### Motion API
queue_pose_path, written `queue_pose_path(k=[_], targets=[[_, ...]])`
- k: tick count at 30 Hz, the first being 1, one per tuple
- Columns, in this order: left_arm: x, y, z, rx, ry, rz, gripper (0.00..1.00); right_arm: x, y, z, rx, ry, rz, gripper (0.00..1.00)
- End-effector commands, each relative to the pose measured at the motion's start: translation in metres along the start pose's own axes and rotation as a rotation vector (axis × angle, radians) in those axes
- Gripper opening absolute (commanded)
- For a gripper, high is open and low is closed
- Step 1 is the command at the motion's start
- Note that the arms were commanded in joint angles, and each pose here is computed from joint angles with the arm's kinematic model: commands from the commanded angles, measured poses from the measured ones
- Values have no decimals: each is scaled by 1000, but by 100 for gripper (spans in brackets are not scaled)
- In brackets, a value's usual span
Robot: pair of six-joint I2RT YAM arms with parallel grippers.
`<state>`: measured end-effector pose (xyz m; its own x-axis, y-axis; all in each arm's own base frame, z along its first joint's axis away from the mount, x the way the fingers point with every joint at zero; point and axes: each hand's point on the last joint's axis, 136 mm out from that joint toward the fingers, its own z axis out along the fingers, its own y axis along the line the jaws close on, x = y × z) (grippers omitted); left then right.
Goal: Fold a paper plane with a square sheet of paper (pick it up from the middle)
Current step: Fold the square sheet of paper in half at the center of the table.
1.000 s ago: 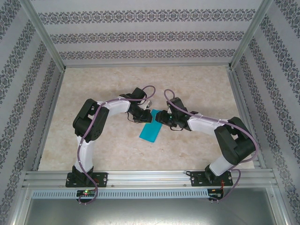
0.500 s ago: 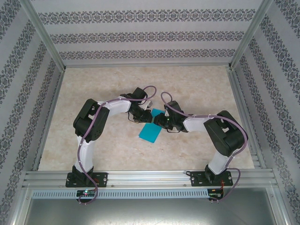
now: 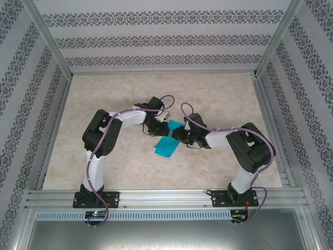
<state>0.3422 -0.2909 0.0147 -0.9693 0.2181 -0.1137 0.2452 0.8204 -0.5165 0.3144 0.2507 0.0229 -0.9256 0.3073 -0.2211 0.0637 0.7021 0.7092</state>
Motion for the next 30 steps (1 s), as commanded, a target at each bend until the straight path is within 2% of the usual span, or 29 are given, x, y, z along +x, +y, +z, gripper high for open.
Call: queue_pose_path(k=[1, 4, 8, 20, 24, 30], targets=[[40, 72, 30, -267, 131, -48, 17, -7, -4, -11, 2, -31, 15, 24], [41, 72, 32, -267, 134, -48, 17, -16, 19, -16, -18, -51, -30, 24], [40, 72, 31, -273, 131, -46, 17, -25, 16, -6, -17, -46, -19, 23], [39, 72, 30, -280, 127, -37, 17, -31, -35, 1, 121, -39, -7, 18], [40, 74, 30, -287, 132, -39, 17, -33, -55, -6, 160, -49, 2, 17], [43, 76, 30, -291, 137, -40, 17, -51, -59, -25, 176, -111, -7, 17]])
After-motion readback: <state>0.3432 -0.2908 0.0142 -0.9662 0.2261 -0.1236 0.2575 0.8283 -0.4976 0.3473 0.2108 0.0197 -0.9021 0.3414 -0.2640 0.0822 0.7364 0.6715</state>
